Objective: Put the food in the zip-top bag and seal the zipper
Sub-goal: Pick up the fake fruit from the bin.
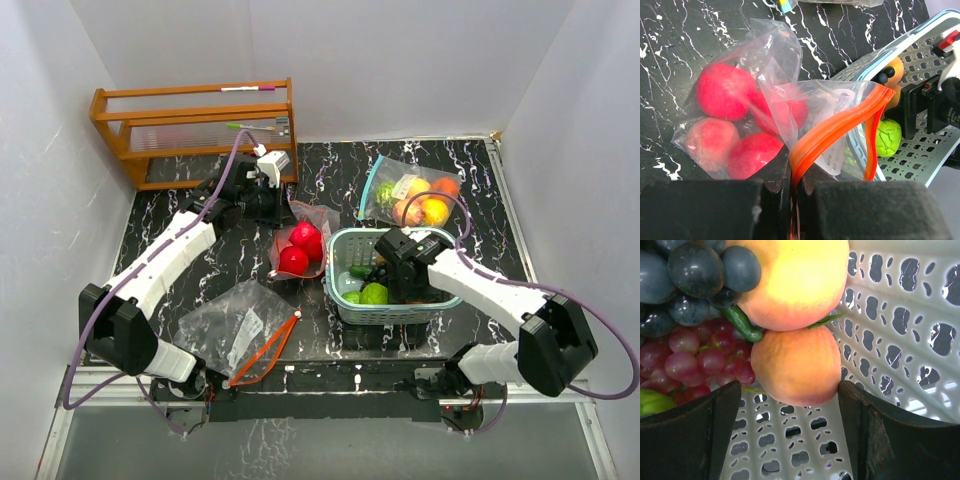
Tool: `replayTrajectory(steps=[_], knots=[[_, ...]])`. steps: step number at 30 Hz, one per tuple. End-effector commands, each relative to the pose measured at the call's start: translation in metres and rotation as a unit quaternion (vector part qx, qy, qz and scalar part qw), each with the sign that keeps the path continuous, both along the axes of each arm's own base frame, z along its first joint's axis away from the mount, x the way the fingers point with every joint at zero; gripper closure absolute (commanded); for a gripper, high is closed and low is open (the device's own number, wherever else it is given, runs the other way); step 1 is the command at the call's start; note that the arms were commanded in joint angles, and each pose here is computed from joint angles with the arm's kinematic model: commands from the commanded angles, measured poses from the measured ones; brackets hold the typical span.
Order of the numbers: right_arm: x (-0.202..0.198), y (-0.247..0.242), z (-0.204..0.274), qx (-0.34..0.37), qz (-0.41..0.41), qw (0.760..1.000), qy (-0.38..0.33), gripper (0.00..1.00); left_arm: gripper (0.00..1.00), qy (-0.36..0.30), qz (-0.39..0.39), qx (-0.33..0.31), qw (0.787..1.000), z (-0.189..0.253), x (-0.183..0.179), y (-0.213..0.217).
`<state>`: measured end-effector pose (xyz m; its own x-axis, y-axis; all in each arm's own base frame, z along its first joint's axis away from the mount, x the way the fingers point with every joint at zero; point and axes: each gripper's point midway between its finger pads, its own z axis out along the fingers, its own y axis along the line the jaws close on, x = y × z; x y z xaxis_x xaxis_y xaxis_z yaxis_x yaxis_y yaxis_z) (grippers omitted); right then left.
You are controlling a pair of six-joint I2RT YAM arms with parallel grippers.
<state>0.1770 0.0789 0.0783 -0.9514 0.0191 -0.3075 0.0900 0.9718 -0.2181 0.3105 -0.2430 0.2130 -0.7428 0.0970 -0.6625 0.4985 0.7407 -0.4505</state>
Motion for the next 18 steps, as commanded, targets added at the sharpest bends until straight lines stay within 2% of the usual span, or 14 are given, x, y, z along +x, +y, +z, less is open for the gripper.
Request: replayTrajectory(steps=[1,6,7,8,9,11,14,18], knots=[[0.001,-0.001,-0.013,-0.015,-0.023,1.000,0.013,0.20,1.00,-0.020,-0.009,-0.016,1.000,0.016,-0.008,0.001],[-0.005,0.002,-0.030,-0.029,-0.024,0.998,0.051,0.21,1.00,-0.021,-0.011,-0.013,1.000,0.016,-0.010,0.003],[-0.005,0.005,-0.032,-0.021,-0.025,0.998,0.050,0.29,1.00,-0.022,-0.011,-0.013,1.000,0.017,-0.010,0.003],[-0.004,0.009,-0.034,-0.009,-0.026,0.999,0.046,0.44,1.00,-0.022,-0.012,-0.013,1.000,0.018,-0.011,0.003],[-0.004,0.012,-0.035,0.001,-0.026,0.999,0.044,0.55,1.00,-0.023,-0.012,-0.011,1.000,0.018,-0.011,0.003],[-0.003,0.017,-0.036,0.018,-0.025,0.999,0.039,0.64,1.00,-0.024,-0.013,-0.010,1.000,0.020,-0.010,0.003],[0.006,0.026,-0.024,0.042,-0.021,0.999,0.013,0.66,1.00,-0.024,-0.013,-0.010,1.000,0.020,-0.009,0.003],[0.029,0.039,0.017,0.077,-0.018,0.996,-0.051,0.71,1.00,-0.023,-0.012,-0.014,1.000,0.021,-0.008,0.001]])
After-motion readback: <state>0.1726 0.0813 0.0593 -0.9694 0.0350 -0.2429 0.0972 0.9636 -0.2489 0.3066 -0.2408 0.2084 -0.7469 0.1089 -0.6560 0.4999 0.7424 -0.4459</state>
